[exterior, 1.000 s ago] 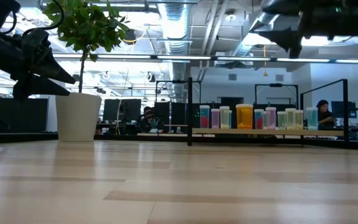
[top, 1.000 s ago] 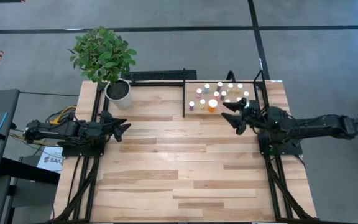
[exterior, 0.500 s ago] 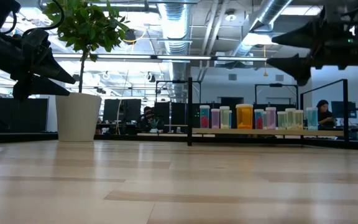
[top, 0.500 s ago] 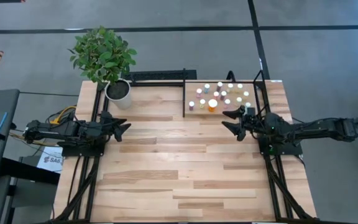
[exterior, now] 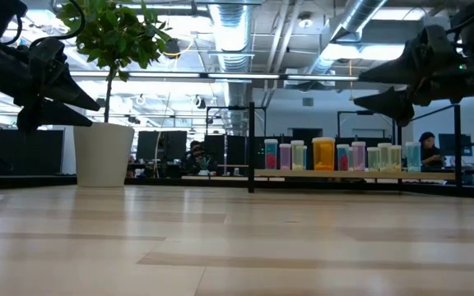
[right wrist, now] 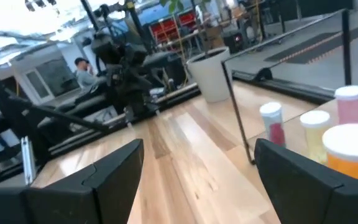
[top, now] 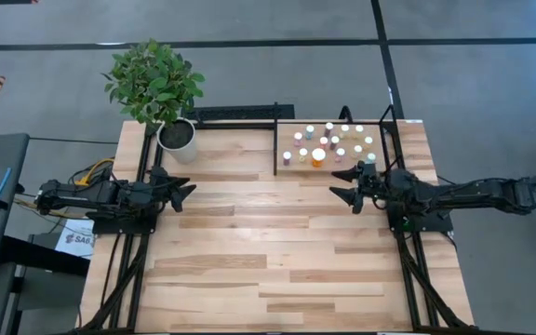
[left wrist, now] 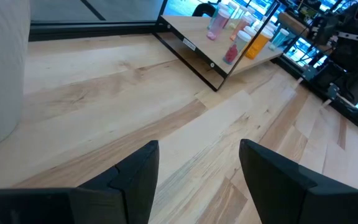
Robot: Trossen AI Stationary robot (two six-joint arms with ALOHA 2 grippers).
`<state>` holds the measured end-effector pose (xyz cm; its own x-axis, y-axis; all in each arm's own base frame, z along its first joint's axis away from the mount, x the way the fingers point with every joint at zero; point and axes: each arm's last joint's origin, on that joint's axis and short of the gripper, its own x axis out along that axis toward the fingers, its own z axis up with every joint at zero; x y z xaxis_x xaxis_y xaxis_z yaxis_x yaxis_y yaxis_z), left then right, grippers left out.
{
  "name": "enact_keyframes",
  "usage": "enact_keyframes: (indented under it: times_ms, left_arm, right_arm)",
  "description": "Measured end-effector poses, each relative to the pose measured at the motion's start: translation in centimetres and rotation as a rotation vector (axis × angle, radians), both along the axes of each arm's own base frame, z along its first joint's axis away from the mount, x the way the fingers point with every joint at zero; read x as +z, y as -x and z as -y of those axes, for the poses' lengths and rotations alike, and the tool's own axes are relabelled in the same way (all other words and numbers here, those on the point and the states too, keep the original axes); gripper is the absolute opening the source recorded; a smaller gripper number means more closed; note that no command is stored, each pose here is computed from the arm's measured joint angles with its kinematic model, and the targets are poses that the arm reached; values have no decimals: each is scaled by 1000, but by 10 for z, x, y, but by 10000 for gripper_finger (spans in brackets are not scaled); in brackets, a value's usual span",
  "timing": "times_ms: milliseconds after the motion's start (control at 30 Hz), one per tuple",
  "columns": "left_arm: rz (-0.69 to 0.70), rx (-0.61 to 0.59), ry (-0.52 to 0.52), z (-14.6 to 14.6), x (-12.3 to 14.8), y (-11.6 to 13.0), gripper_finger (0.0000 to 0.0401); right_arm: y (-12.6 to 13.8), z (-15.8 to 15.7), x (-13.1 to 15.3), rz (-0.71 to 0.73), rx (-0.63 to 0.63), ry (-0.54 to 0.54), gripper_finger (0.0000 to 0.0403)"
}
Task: Pick and place medicine bottles onto shelf by color
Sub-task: Return to Home Position
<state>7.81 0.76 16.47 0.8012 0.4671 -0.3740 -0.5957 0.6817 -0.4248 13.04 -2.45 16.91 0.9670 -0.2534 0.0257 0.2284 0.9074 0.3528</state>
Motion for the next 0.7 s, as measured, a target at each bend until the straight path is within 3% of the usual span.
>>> enact_keyframes:
  times_ms: [233, 700]
  left_arm:
    - [0, 0, 0, 0, 0, 0, 210]
    - [0, 0, 0, 0, 0, 0, 210]
  right_arm:
    - [0, -1, -7, -71, 15, -12, 327]
    - [0, -1, -7, -73, 14, -12, 327]
